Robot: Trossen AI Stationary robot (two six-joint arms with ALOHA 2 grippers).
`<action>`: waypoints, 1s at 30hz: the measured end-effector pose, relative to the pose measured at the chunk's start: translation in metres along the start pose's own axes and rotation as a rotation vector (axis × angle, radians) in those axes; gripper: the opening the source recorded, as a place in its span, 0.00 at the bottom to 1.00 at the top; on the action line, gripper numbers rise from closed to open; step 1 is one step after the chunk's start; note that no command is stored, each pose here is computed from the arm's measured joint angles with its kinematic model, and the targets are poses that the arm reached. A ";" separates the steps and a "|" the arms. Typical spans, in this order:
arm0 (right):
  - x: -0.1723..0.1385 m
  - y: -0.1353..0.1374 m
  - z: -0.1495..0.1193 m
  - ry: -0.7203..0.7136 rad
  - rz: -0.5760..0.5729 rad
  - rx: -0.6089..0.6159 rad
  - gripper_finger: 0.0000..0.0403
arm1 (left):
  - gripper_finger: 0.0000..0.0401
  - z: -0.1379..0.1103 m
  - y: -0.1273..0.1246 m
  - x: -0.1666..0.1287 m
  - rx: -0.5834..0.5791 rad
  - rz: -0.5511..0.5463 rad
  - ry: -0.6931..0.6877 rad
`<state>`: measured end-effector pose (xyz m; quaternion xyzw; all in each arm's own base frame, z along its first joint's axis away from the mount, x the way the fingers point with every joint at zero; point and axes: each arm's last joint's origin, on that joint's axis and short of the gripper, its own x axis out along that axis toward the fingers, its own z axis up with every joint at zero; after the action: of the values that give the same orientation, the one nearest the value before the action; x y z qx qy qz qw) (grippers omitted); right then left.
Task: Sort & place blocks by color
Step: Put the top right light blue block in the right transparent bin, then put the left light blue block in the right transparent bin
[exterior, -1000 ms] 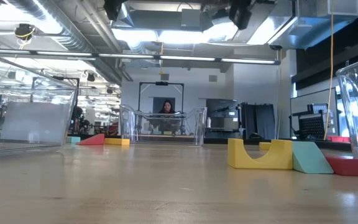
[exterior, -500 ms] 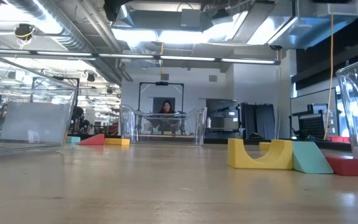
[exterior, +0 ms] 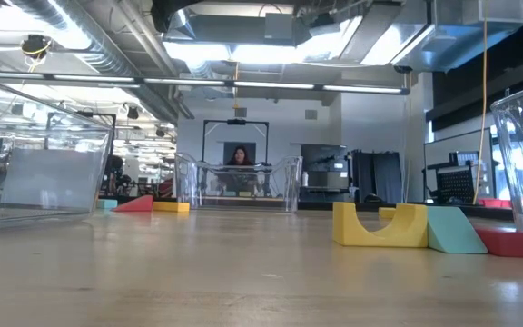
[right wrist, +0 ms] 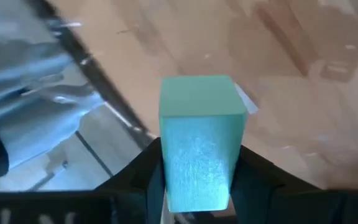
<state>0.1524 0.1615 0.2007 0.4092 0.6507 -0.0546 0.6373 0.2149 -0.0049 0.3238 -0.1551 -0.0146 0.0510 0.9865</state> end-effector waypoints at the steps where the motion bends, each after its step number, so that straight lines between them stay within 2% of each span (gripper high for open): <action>1: 0.004 -0.005 0.000 0.002 -0.015 0.023 0.33 | 0.53 0.000 0.000 0.000 0.000 0.000 0.000; 6: 0.014 -0.019 0.002 -0.019 -0.053 0.125 0.33 | 0.53 0.000 0.000 0.000 0.000 0.000 0.000; 14: 0.018 -0.025 0.005 -0.070 -0.061 0.193 0.33 | 0.53 0.000 0.000 0.000 0.000 0.000 0.000; 16: 0.018 -0.025 0.005 -0.070 -0.060 0.205 0.40 | 0.53 0.000 0.000 0.000 0.000 0.000 0.000; 20: 0.018 -0.025 0.003 -0.029 -0.062 0.198 0.70 | 0.53 0.000 0.000 0.000 0.000 0.000 0.000; 23: 0.018 -0.023 0.001 0.043 -0.054 0.177 0.88 | 0.53 0.000 0.000 0.000 0.000 0.000 0.000; 26: 0.014 -0.016 -0.001 0.098 -0.032 0.142 0.96 | 0.53 0.000 0.000 0.000 0.000 0.000 0.000; 30: -0.002 0.006 -0.004 0.117 0.053 0.005 0.98 | 0.53 0.000 0.000 0.000 0.000 0.000 0.000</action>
<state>0.1522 0.1668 0.2060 0.4301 0.6757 -0.0154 0.5985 0.2149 -0.0048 0.3238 -0.1551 -0.0147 0.0512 0.9865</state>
